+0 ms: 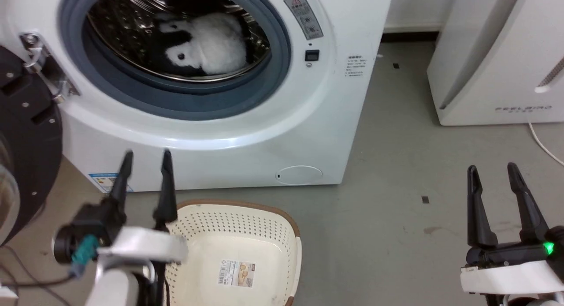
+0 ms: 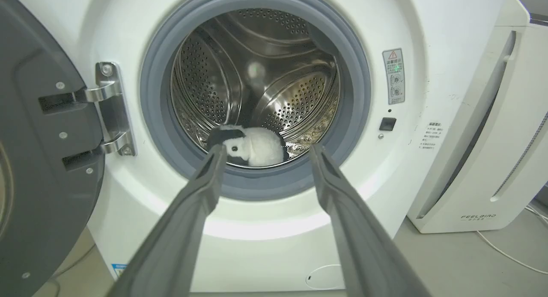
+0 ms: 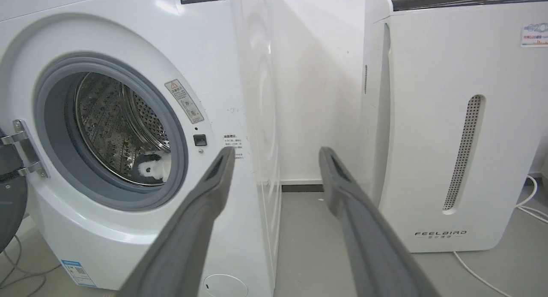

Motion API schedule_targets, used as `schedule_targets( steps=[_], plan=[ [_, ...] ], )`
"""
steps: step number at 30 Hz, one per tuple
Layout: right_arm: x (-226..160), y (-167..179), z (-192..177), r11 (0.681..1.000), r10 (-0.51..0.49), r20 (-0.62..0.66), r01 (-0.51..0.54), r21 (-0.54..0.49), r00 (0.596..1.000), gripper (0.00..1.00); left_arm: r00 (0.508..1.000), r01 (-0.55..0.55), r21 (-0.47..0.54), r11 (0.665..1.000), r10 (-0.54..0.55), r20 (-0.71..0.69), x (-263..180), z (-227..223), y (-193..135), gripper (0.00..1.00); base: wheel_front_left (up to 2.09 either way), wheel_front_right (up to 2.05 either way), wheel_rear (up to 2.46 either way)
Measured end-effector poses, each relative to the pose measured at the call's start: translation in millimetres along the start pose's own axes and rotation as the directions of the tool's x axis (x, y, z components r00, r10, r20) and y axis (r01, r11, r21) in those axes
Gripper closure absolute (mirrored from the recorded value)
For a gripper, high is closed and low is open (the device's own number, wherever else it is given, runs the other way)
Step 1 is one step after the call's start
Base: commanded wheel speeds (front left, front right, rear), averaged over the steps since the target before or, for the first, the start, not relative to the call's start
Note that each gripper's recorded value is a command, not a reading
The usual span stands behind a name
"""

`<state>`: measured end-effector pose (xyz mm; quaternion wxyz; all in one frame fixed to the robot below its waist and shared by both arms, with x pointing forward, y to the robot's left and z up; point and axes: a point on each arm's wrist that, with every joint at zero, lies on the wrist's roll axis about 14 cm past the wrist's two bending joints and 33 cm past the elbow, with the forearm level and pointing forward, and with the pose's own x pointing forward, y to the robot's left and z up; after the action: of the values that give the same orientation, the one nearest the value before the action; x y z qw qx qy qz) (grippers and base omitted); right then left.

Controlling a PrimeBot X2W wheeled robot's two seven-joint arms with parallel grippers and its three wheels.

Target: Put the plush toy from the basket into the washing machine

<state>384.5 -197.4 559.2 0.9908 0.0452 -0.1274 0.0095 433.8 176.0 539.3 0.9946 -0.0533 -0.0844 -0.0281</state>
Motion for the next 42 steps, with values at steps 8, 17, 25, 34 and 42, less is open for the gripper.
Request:
schedule_targets(
  steps=[8, 17, 25, 34, 42],
  plan=[
    [-6, 9, -4, 1.0, 0.024, -0.019, -0.024, 0.013, 1.0, 0.0, 0.998, -0.024, 0.012, 1.0, 0.025, -0.058, -35, -17, -4, 0.0, 0.0, 0.0, 0.0],
    [-14, 12, -9, 0.999, 0.031, -0.039, -0.03, 0.02, 0.999, 0.0, 0.994, -0.025, 0.028, 0.999, 0.027, -0.107, -55, -30, -8, 0.0, 0.0, 0.0, 0.0],
    [-15, 15, -11, 0.999, 0.04, -0.047, -0.038, 0.025, 0.998, 1.0, 0.991, -0.02, 0.03, 0.999, 0.023, -0.129, -58, -37, -10, 1.0, 0.0, 0.0, 0.0],
    [-16, 16, -11, 0.999, 0.041, -0.053, -0.039, 0.023, 0.998, 1.0, 0.991, -0.019, 0.03, 0.999, 0.023, -0.132, -58, -36, -10, 1.0, 0.0, 0.0, 0.0],
    [-16, 17, -12, 0.999, 0.046, -0.068, -0.044, 0.017, 0.997, 1.0, 0.99, -0.019, 0.037, 0.999, 0.024, -0.136, -58, -34, -10, 1.0, 0.0, 0.0, 0.0]
  ],
)
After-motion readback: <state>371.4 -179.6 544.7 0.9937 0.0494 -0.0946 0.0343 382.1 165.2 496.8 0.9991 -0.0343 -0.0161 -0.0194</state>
